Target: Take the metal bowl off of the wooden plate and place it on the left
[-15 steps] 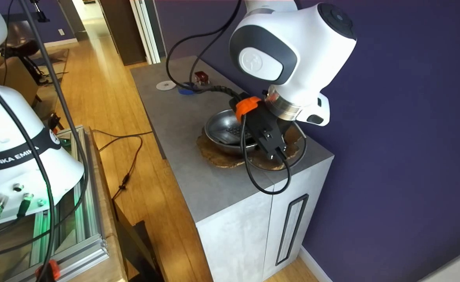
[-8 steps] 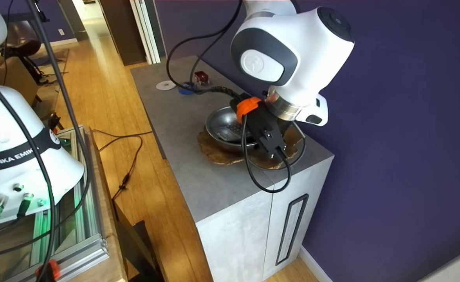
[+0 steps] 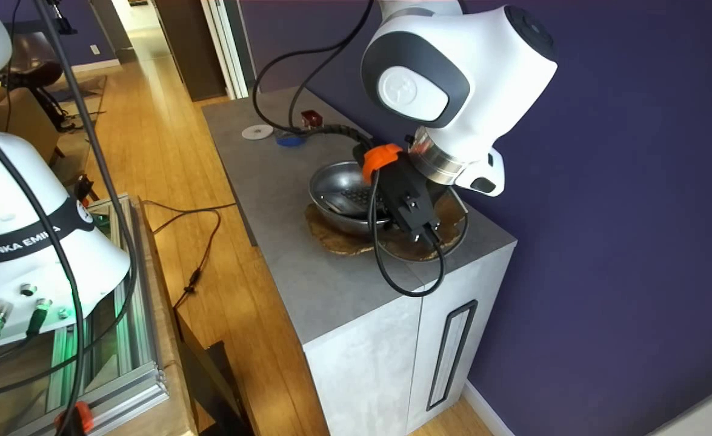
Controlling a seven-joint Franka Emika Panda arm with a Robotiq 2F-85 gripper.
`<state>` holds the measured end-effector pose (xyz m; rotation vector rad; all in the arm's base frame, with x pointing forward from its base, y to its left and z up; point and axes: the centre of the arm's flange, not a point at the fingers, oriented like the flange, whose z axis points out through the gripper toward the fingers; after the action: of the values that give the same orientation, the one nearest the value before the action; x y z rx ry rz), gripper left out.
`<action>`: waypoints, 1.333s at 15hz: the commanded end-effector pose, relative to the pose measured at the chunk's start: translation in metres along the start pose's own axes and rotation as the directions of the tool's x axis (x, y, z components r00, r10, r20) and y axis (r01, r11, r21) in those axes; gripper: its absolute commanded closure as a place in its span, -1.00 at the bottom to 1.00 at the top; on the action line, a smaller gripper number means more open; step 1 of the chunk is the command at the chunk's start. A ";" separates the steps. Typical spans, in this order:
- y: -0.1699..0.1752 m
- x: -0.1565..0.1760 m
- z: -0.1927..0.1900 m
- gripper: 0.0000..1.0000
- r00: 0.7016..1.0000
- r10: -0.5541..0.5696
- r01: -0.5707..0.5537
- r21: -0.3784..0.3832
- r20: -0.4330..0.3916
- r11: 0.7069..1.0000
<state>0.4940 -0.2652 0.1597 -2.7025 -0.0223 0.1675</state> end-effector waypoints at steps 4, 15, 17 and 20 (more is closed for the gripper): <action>-0.028 -0.047 -0.070 0.96 0.995 0.096 -0.096 0.075 -0.009 0.993; -0.186 -0.124 -0.033 0.96 0.973 0.165 -0.184 -0.111 -0.164 0.977; -0.157 -0.099 -0.025 0.85 0.980 0.157 -0.169 -0.095 -0.125 0.981; -0.194 -0.110 -0.013 0.85 0.980 0.157 -0.170 -0.109 -0.121 0.979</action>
<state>0.3886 -0.0992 0.2659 -2.8278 0.2315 0.0656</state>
